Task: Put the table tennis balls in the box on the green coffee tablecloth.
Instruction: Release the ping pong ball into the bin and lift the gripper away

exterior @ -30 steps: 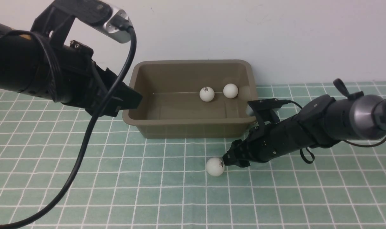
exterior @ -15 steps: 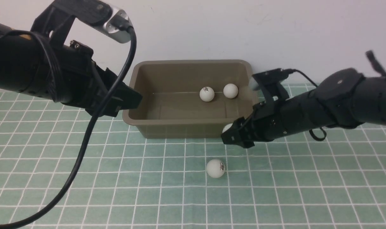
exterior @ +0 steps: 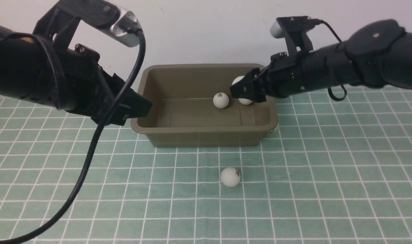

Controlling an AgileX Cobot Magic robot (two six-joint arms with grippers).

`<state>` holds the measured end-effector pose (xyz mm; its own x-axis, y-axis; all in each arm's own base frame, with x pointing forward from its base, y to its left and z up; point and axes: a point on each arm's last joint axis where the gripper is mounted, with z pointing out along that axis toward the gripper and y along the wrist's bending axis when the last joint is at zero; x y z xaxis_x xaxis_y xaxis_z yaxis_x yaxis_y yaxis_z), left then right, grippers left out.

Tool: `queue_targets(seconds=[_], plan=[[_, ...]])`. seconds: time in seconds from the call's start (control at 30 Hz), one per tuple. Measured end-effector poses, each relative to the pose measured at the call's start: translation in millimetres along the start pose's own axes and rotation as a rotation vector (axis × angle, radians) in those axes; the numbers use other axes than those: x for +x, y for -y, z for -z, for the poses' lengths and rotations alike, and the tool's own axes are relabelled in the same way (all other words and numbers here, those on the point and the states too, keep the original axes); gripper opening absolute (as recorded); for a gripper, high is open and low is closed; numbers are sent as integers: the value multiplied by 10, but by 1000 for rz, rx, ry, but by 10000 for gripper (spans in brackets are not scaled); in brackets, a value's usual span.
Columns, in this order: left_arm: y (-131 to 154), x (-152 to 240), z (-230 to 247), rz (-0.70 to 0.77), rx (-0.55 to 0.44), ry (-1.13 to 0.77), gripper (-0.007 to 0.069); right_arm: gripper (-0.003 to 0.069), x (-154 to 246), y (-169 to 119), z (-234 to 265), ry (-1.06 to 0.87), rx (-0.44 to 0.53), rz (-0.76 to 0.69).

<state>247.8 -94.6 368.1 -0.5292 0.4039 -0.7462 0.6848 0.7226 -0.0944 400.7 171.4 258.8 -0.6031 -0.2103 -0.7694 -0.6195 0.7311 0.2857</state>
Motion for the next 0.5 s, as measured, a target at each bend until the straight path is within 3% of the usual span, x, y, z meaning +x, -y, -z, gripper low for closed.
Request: queue_targets(seconds=[0.37,0.5], plan=[[14,16,0,0,15,-18,300,366,79,212,-284,-97,-2,66],[14,16,0,0,15,-18,300,429,79,215,-286,-100,0,77]])
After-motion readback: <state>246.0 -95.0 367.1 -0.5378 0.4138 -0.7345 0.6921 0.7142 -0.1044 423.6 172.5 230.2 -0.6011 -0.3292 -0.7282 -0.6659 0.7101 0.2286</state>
